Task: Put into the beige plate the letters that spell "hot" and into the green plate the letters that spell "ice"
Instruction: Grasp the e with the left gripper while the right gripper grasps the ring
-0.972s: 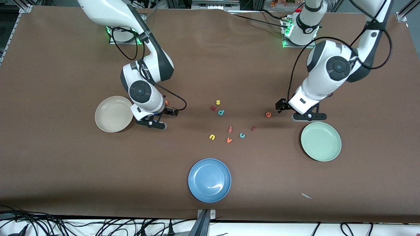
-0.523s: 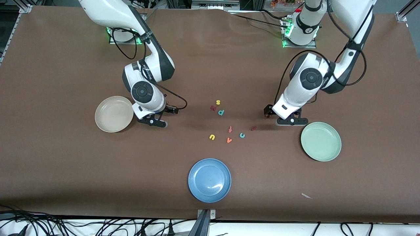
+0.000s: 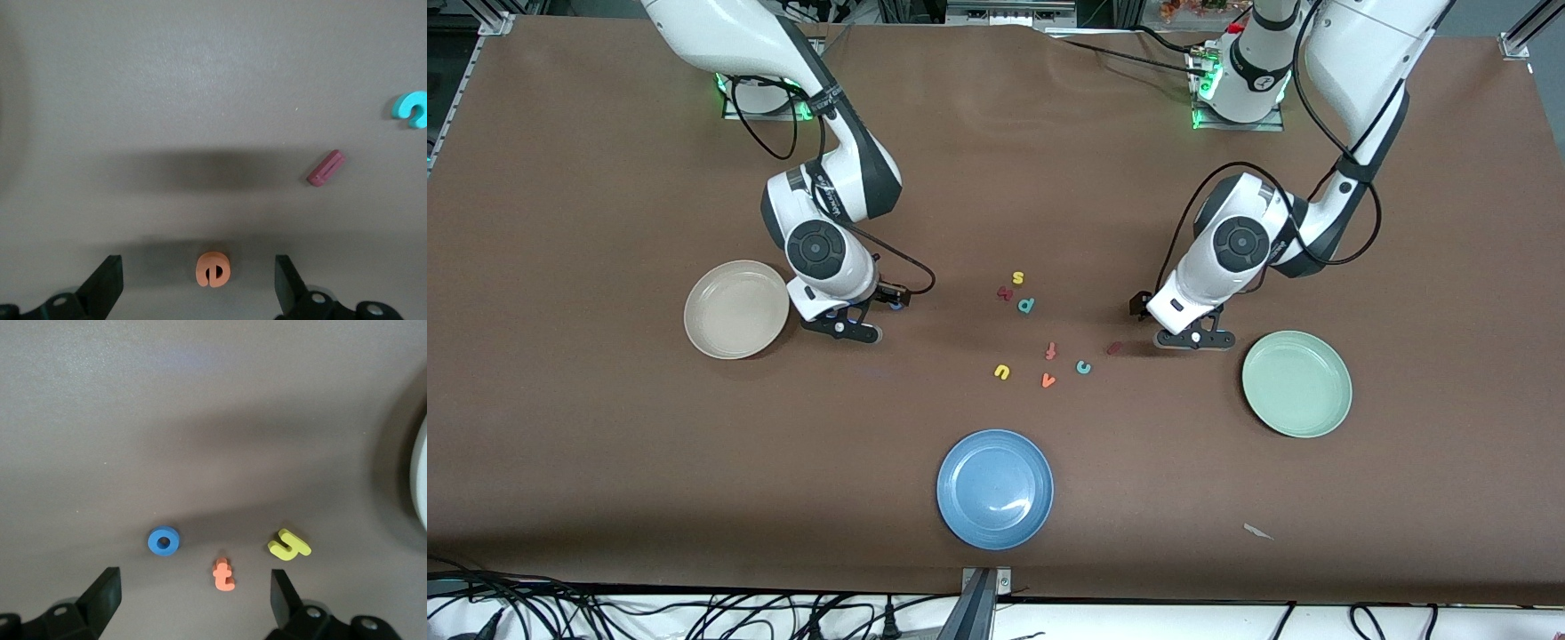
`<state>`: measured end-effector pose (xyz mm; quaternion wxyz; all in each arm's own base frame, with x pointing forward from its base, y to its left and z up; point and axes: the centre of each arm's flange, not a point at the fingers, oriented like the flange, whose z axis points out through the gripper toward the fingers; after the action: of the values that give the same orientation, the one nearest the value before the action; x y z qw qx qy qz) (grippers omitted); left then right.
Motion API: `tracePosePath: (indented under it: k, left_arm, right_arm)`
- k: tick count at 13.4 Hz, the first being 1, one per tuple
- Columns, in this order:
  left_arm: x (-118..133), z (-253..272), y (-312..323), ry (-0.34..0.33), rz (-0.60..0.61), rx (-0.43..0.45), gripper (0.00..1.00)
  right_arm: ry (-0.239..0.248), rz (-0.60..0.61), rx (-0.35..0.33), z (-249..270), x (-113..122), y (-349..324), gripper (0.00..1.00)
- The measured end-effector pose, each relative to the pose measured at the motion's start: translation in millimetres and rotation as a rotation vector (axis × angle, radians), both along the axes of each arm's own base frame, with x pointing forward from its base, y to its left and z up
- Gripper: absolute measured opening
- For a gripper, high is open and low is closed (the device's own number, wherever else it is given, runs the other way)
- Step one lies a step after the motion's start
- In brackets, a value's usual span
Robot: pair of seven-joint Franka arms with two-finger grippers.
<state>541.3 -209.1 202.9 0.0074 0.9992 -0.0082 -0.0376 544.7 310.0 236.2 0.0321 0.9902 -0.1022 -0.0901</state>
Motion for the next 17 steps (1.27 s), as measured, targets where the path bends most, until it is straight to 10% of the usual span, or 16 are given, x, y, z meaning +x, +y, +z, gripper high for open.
tracePosePath:
  k: [10,17]
  left_arm:
    - [-13.7,-30.7,-12.8,0.032,-0.039,0.044,0.89]
    - [-15.1,-34.2,-14.5,0.041,-0.032,0.045,0.60]
  right_arm:
    - [-0.012,0.006,0.008,0.3,-1.3,4.9,0.99]
    - [-0.034,0.003,0.023,-12.0,-4.9,8.9,0.99]
